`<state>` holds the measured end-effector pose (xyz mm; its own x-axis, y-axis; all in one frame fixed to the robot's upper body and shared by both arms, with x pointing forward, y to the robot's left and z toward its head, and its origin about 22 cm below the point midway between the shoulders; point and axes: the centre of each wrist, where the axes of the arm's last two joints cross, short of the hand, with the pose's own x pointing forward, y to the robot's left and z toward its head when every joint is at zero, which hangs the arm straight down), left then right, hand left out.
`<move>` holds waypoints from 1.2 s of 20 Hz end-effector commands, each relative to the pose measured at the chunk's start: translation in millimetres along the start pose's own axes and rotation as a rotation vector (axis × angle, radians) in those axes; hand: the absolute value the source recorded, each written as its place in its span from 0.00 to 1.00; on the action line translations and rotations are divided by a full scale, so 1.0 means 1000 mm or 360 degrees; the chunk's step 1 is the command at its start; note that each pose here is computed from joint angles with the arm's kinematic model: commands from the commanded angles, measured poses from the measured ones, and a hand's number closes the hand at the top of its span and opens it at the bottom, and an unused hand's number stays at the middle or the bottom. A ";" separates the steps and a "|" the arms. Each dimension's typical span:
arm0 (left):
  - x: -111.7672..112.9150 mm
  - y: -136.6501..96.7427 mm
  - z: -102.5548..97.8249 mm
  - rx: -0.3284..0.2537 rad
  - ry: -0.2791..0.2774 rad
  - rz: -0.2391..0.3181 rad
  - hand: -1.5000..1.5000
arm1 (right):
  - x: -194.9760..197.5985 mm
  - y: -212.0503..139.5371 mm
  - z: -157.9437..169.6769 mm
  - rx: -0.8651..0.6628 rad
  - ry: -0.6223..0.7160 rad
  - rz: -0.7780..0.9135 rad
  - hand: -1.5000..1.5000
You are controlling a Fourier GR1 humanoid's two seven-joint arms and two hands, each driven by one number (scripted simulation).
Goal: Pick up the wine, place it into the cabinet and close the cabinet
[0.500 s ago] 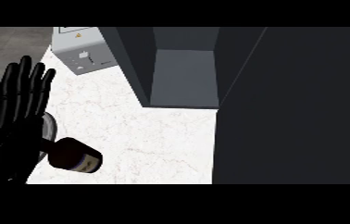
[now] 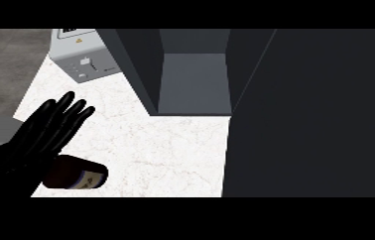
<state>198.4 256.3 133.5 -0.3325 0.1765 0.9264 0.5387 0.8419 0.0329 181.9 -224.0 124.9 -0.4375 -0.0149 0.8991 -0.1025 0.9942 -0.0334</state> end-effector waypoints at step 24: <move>0.117 0.039 0.040 -0.0154 0.0272 0.0234 0.00 | 0.103 0.045 0.039 0.0096 0.0122 -0.0173 0.00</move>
<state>158.9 343.8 227.7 -0.1198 0.2152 0.9692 0.6555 0.7503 -0.0856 126.6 -175.1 178.3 -0.2855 -0.1654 0.9440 -0.2611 0.9612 0.0895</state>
